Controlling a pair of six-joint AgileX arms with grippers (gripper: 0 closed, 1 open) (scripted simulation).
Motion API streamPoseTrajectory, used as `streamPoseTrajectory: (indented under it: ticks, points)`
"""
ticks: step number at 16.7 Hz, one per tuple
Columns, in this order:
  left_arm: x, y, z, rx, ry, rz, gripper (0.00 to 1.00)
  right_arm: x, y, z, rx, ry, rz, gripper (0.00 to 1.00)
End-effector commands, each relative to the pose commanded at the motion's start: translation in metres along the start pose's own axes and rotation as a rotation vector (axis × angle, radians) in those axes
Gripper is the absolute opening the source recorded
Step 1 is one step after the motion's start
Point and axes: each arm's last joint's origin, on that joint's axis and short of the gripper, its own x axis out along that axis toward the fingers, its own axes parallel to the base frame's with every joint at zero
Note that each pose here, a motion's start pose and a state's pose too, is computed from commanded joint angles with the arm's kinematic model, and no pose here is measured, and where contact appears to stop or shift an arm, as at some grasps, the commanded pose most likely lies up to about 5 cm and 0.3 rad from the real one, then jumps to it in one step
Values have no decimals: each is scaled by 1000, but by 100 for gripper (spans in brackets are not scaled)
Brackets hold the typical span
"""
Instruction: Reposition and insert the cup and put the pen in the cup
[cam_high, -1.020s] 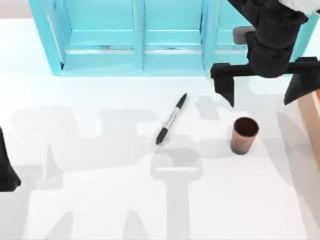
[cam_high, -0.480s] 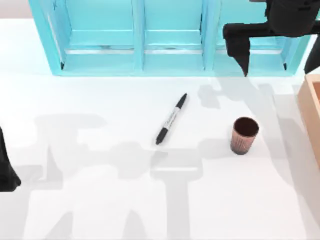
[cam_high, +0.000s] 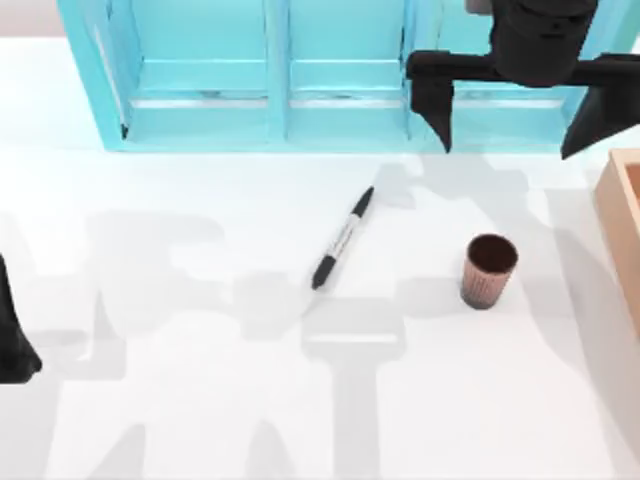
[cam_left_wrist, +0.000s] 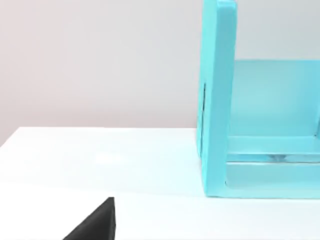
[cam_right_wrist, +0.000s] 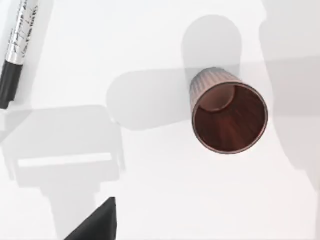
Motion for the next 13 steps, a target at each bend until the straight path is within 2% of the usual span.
streamPoseTrajectory:
  ticks: [7,10,13]
  points:
    - [0,0,0,0,0,0,100,92,69,22,310,7,165,100]
    - [0,0,0,0,0,0,100,116,85,22,373,21,203,100]
    - [0,0,0,0,0,0,100,119,86,22,379,24,206,100]
